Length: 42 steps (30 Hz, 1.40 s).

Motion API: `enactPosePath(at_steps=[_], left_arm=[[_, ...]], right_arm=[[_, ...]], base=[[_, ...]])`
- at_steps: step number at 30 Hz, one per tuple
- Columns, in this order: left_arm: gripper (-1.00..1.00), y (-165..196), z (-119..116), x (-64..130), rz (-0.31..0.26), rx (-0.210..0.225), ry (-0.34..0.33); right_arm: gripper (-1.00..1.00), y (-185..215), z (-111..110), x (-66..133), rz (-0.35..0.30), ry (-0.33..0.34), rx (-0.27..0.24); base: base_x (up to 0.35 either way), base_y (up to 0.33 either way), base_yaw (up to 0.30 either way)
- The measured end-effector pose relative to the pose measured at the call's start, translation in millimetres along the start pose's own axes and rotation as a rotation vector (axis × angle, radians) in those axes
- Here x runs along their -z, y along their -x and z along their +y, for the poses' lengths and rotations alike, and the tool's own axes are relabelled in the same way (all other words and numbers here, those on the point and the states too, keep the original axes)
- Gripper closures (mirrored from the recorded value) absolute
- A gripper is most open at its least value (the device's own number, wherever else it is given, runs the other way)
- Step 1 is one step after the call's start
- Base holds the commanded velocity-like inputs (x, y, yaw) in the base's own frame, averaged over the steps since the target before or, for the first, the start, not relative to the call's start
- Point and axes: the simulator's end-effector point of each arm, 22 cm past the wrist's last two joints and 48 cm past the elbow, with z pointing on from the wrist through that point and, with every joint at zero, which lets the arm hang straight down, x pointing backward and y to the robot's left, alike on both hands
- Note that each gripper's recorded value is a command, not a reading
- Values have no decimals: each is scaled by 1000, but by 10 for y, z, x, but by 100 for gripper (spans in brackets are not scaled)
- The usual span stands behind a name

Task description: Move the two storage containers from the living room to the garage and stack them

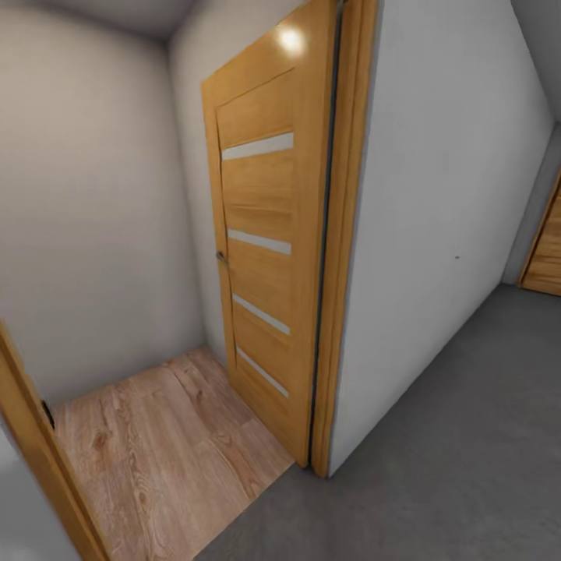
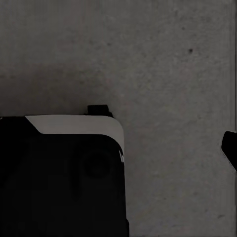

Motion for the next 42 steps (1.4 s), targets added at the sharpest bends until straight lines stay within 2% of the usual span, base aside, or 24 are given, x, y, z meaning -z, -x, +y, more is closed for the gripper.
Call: enactPosePath(at_steps=[16, 42], left_arm=[[-100, 0, 5, -1, 0, 2, 1], [-100, -1, 13, -1, 0, 2, 2]], right_arm=[[-100, 2, 0, 0, -1, 0, 0], [-100, 3, 1, 0, -1, 0, 1]], base=[[198, -276, 16], [193, -186, 261]])
